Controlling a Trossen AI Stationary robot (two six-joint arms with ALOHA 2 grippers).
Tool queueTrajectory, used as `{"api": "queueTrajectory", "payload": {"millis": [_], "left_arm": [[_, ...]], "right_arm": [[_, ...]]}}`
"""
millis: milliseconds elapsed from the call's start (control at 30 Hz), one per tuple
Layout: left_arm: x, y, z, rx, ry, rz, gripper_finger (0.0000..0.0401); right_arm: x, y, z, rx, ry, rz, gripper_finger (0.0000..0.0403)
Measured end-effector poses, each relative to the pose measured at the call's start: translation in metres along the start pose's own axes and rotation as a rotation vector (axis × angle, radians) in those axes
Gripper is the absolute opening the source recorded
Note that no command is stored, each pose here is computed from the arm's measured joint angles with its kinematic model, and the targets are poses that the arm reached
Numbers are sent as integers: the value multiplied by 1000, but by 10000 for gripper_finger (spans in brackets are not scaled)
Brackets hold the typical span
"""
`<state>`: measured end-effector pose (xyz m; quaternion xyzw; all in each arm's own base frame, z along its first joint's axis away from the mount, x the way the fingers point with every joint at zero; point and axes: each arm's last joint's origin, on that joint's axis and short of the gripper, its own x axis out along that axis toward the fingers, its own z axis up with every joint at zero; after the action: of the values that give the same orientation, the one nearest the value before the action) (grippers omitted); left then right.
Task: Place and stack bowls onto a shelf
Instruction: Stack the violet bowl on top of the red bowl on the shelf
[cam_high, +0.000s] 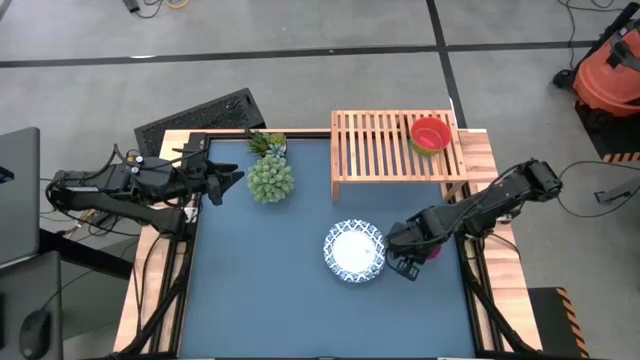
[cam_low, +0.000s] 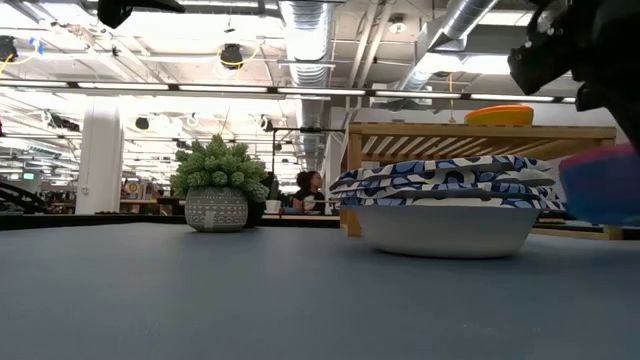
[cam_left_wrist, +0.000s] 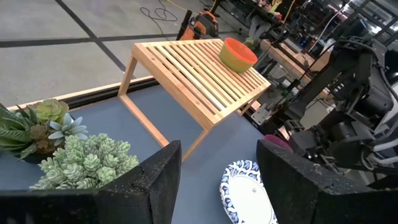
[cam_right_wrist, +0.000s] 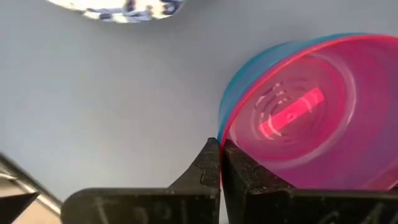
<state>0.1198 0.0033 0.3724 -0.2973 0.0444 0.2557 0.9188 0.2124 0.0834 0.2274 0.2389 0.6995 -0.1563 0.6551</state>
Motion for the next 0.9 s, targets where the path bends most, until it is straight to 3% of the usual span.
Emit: {"api": "queueTrajectory", "payload": {"millis": [200,333,433,533,900], "left_arm": [[0,0,0,4,2,-2,197],[0,0,0,8,4,-4,197],[0,0,0,10,6,-3,197],[0,0,-1,11,8,-2,197],[0,0,-1,24,12,0,197]], "right_arm": [[-10,-1,0,7,19,-13,20],[-18,3,3,-27,-46,103,20],[-21,-5,1,22,-22,73,20],[-28,0,4,-13,-81,155,20],[-40,-9,5,19,-82,116,20]]}}
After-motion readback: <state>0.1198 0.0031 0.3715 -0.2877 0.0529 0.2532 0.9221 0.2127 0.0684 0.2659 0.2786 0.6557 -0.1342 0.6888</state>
